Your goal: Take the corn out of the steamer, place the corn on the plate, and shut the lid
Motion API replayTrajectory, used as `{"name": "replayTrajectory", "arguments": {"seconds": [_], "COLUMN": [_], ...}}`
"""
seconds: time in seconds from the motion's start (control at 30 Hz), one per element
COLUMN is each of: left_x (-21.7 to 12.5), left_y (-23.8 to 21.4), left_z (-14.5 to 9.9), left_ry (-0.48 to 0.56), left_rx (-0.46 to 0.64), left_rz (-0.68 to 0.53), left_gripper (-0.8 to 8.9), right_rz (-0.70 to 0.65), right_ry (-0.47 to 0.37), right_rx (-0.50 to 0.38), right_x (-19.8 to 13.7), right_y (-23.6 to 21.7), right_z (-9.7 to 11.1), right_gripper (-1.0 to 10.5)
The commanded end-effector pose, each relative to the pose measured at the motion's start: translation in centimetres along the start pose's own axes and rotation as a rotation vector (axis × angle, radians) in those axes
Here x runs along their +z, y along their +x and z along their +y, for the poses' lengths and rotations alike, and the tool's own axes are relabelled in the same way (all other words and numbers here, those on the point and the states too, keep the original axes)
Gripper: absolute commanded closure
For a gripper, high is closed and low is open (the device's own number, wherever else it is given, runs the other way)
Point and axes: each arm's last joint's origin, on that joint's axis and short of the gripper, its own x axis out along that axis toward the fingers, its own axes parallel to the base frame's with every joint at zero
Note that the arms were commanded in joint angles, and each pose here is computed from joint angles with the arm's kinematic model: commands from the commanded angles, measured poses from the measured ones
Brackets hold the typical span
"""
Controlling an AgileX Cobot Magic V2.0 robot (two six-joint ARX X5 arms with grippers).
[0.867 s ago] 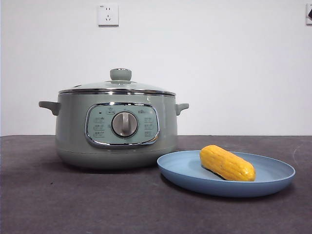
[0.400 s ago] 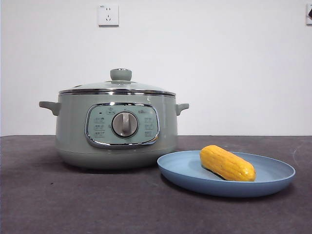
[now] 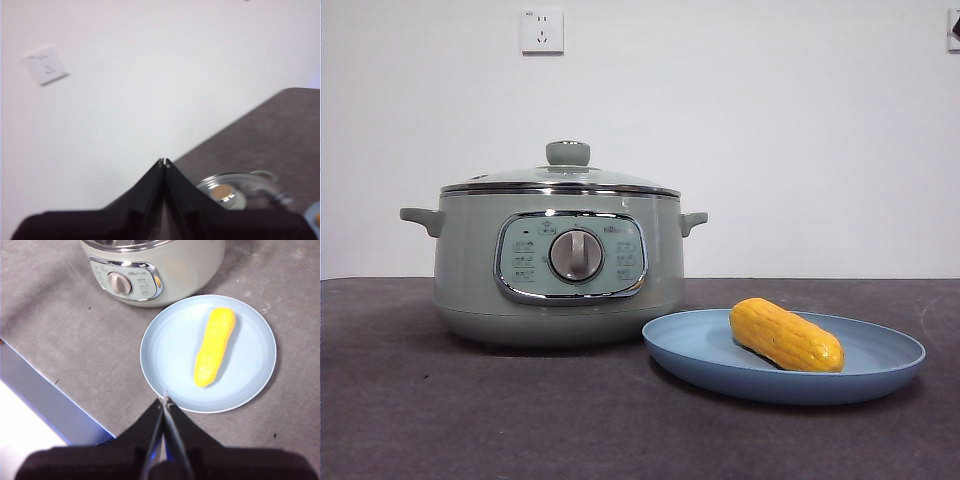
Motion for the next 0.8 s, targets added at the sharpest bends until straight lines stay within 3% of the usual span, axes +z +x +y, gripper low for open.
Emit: {"name": "replayTrajectory", "arguments": {"seconds": [0.03,0.37,0.8], "left_x": [-4.0,-15.4,-24.3], "left_y": [-0.5,-2.3,-2.9], "left_z": [-1.3,-6.0,-8.8], "left_ry": [0.013,-0.127,-0.300], "left_rx": [0.032,0.120,0.314], "left_rz": [0.015,0.122,0.259], "left_gripper": [8.17,8.17,8.17], "right_rz": [0.008,0.008,0.008], "right_ry": [-0.003,-0.003,-0.003], "right_rx": [-0.001,-0.001,-0.001], "right_x": [-0.2,-0.2,-0.2], "right_y": [0.2,0.2,0.2], "right_z": [0.0,0.0,0.0], "right_gripper": [9.4,9.4,9.4]}}
